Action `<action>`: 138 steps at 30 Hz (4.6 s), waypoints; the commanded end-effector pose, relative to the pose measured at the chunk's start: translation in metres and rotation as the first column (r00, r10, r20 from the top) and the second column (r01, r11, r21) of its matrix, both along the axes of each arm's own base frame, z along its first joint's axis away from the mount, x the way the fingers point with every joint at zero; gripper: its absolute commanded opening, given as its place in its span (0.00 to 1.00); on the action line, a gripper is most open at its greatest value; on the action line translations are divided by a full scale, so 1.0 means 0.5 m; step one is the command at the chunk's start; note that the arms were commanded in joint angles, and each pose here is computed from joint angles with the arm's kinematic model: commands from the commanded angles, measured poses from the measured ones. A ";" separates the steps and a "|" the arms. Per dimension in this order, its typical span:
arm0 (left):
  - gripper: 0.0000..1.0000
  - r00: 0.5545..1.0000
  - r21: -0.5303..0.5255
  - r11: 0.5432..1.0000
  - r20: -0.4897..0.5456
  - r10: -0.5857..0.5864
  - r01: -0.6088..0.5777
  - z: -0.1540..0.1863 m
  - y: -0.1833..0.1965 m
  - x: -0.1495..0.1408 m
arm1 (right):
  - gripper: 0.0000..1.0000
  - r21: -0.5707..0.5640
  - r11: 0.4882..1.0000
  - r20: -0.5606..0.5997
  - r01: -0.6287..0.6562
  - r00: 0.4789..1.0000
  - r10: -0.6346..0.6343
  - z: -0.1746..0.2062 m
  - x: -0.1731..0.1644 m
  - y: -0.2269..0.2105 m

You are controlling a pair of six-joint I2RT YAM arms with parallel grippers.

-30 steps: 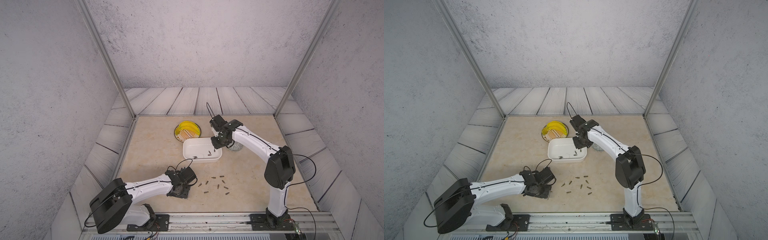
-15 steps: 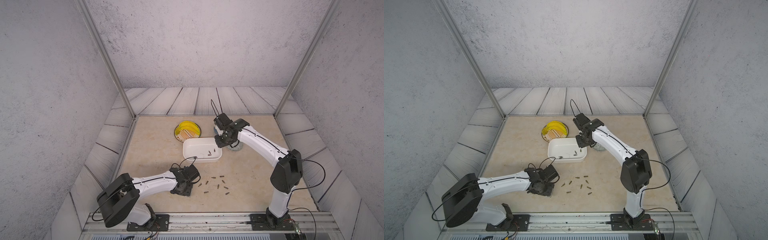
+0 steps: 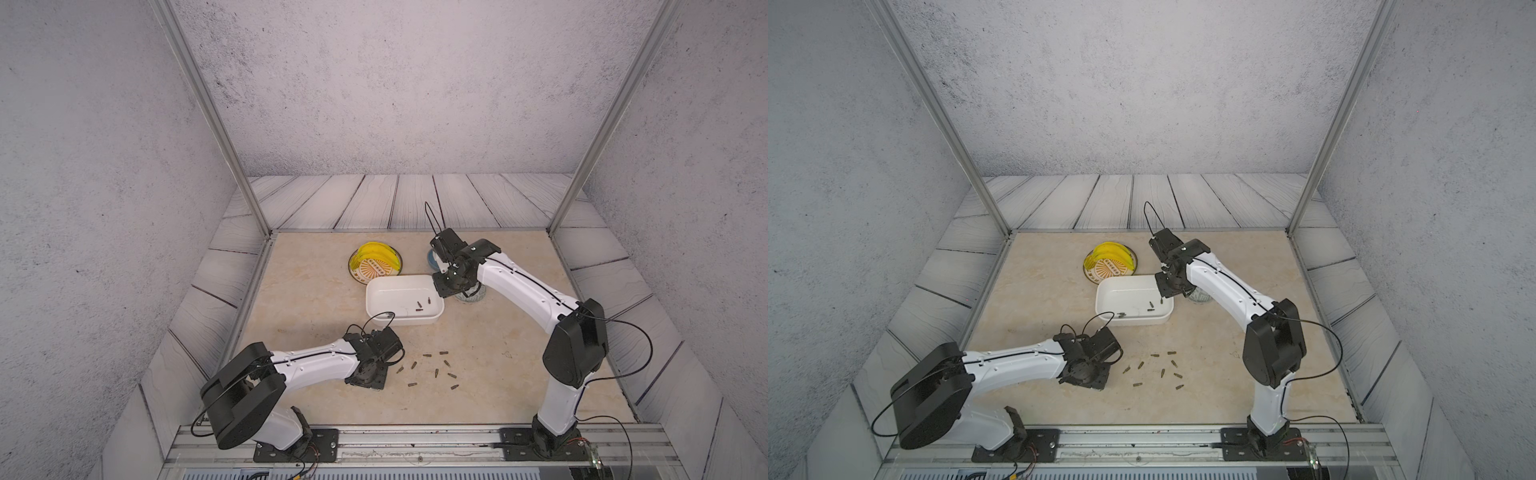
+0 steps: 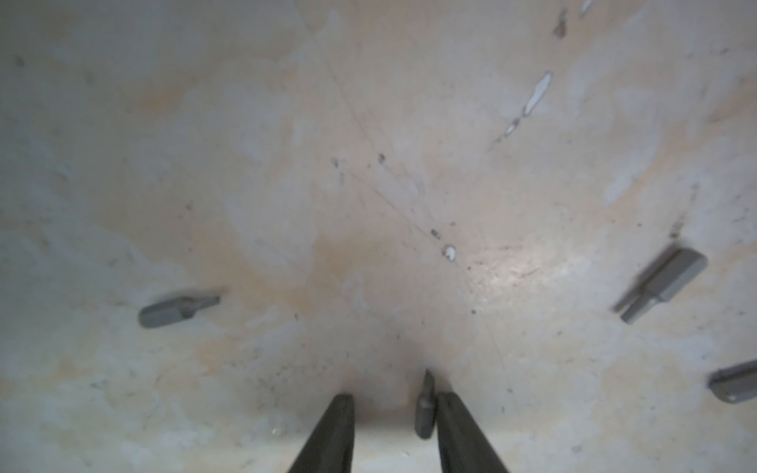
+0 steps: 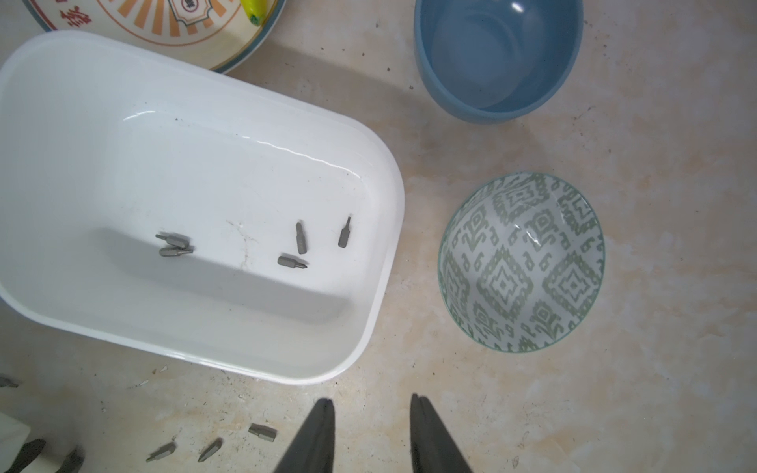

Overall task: Put the bit on the desktop into the storage box
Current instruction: Pick up the screwdriver bit from the center of the board, then place the screwdriver bit in the storage box, then pick up the screwdriver bit from the center of the board.

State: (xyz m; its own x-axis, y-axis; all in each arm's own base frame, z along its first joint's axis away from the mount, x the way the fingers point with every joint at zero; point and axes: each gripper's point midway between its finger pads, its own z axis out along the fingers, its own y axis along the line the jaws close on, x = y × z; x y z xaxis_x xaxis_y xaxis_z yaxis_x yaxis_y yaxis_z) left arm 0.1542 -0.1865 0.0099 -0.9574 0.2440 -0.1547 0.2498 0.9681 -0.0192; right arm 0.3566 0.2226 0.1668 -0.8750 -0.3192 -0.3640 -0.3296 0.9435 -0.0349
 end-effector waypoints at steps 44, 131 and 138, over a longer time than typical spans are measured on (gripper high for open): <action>0.00 0.968 -0.103 0.985 0.224 -0.114 0.140 0.304 -0.076 0.272 | 0.36 0.079 0.985 -0.204 0.153 0.970 -0.134 -0.207 -0.359 -0.112; 0.95 0.963 -0.127 0.991 0.258 0.074 -0.042 0.291 0.106 0.242 | 0.16 -0.062 0.990 -0.180 -0.126 0.977 0.113 -0.315 -0.255 0.001; 0.95 0.966 -0.123 0.991 0.246 0.083 -0.054 0.281 0.110 0.238 | 0.07 -0.067 0.991 -0.170 -0.113 0.980 0.100 -0.301 -0.259 -0.010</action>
